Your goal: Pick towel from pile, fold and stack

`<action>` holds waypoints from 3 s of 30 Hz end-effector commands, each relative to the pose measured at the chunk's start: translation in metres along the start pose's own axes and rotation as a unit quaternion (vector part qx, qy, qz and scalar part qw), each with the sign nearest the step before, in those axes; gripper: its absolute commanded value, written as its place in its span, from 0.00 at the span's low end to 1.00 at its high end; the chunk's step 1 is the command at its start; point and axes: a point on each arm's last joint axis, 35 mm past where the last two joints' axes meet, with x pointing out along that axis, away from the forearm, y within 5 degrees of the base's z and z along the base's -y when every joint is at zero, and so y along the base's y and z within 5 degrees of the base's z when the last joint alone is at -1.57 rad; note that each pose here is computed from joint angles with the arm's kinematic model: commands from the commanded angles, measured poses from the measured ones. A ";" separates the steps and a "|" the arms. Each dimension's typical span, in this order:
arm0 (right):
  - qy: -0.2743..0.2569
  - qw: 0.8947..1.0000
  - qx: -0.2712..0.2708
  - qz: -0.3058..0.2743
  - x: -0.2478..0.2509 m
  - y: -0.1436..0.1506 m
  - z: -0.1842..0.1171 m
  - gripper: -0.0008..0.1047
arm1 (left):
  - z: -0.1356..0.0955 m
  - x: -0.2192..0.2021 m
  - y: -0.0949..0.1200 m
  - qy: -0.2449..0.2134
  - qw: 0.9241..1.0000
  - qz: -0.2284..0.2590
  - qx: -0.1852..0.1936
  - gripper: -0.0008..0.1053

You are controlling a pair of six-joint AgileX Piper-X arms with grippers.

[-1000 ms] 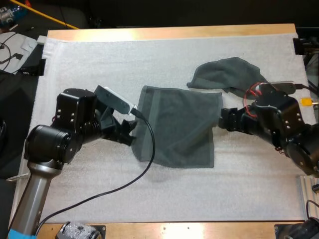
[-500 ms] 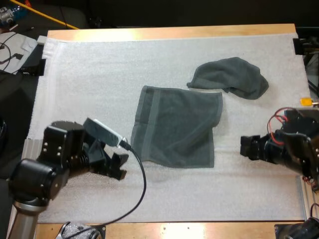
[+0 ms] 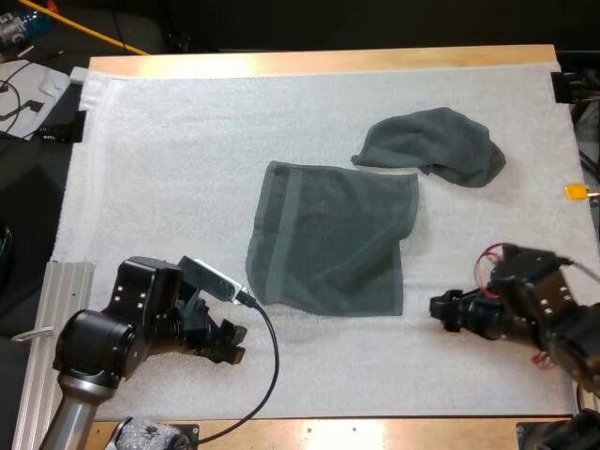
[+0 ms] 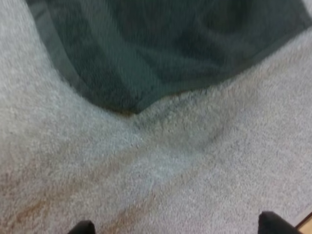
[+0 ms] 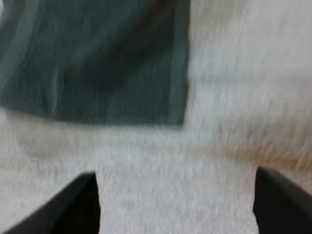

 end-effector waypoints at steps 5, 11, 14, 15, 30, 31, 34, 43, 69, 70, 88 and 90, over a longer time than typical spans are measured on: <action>0.004 0.995 0.080 0.063 0.057 -0.009 -0.021 0.62 | -0.002 0.009 0.002 -0.004 1.000 -0.006 -0.006 0.60; 0.028 0.990 0.121 0.066 0.094 -0.012 -0.027 0.61 | -0.001 0.008 0.001 -0.011 1.000 -0.011 -0.005 0.60; 0.045 0.988 0.134 0.062 0.110 -0.011 -0.027 0.61 | 0.000 0.008 0.001 -0.015 1.000 -0.013 -0.004 0.60; 0.040 0.989 0.131 0.059 0.106 -0.012 -0.026 0.62 | -0.001 0.009 0.001 -0.012 1.000 -0.011 -0.004 0.60; 0.068 0.971 0.214 0.080 0.163 -0.015 -0.022 0.61 | 0.000 0.009 0.002 -0.015 1.000 -0.013 -0.007 0.60; 0.070 0.970 0.217 0.084 0.165 -0.015 -0.022 0.61 | 0.000 0.009 0.002 -0.016 1.000 -0.013 -0.007 0.60; 0.079 0.966 0.227 0.092 0.172 -0.015 -0.023 0.54 | 0.001 0.009 0.002 -0.018 1.000 -0.013 -0.007 0.60; 0.079 0.964 0.239 0.089 0.178 -0.016 -0.024 0.19 | 0.001 0.009 0.001 -0.015 1.000 -0.017 -0.004 0.60; 0.092 0.984 0.150 0.022 0.134 -0.017 -0.035 0.01 | 0.022 0.027 0.003 -0.069 0.996 -0.050 0.013 0.60; 0.092 0.985 0.147 0.019 0.132 -0.017 -0.035 0.01 | 0.024 0.032 0.004 -0.066 0.996 -0.052 0.012 0.60; 0.085 0.985 0.149 0.010 0.131 -0.017 -0.035 0.01 | 0.048 0.148 0.014 0.075 0.997 -0.021 0.009 0.60; 0.085 0.985 0.149 0.009 0.130 -0.018 -0.034 0.01 | 0.049 0.153 0.016 0.075 0.997 -0.014 0.008 0.60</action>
